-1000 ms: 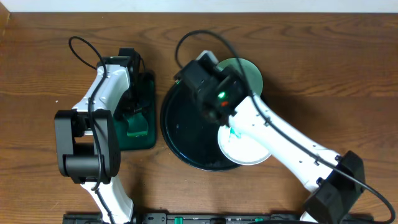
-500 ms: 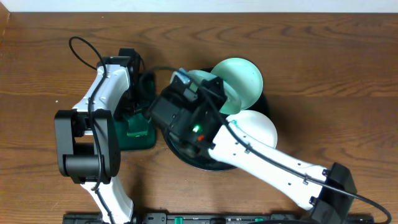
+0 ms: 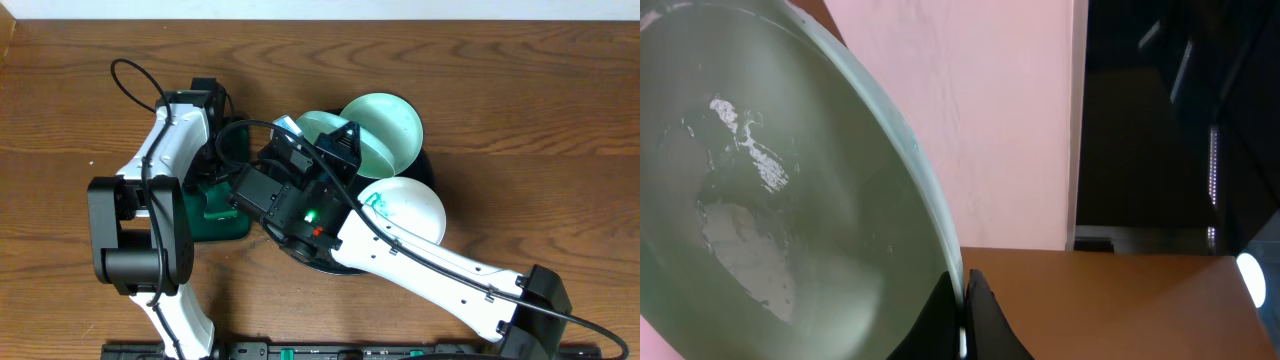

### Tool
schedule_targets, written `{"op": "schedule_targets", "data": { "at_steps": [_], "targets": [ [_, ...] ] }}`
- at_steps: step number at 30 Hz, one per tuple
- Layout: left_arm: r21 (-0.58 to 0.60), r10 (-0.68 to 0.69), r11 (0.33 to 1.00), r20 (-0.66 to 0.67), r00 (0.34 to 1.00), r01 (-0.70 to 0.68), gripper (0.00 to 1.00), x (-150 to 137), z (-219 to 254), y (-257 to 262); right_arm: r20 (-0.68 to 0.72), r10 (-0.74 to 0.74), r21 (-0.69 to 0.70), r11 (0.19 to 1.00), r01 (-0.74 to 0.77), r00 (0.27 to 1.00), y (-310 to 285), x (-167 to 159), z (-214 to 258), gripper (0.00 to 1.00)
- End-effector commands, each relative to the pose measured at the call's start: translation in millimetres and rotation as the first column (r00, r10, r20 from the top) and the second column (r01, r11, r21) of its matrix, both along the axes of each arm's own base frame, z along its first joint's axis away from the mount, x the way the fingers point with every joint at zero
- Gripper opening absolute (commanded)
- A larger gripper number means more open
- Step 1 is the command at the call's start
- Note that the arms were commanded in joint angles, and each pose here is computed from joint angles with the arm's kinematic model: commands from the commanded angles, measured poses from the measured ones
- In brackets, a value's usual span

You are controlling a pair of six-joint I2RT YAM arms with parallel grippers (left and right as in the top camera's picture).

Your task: Clean dirty plates on tray and stack at the side

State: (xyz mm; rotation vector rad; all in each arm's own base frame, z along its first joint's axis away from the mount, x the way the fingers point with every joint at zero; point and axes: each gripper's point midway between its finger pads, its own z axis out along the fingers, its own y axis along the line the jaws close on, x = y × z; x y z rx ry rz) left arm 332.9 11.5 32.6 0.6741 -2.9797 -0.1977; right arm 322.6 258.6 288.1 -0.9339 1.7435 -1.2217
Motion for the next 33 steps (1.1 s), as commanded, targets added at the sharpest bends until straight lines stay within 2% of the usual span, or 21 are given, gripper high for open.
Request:
{"op": "schedule_targets", "data": {
  "at_steps": [1, 16, 23, 33],
  "targets": [
    [0.000, 0.001, 1.000, -0.001, 1.000, -0.001, 0.71, -0.8, 2.5, 1.4, 0.054, -0.006, 0.002, 1.000, 0.006, 0.999, -4.6, -5.5, 18.8, 0.01],
    [0.000, 0.001, 1.000, 0.000, 1.000, -0.001, 0.71, -0.7, 2.5, 1.4, 0.054, 0.001, -0.058, 0.998, 0.003, 0.999, -4.8, -6.4, 22.8, 0.01],
    [0.001, 0.001, 1.000, 0.000, 1.000, -0.001, 0.71, -0.7, 2.5, 1.5, 0.115, -0.026, -0.228, 0.972, 0.052, 0.993, -9.6, -6.4, 46.5, 0.01],
    [0.001, 0.001, 1.000, 0.000, 1.000, -0.001, 0.71, -0.7, 2.5, 1.5, 0.095, -0.021, -0.299, 0.953, 0.049, 0.995, -4.5, -3.8, 52.3, 0.01]
  ]
}}
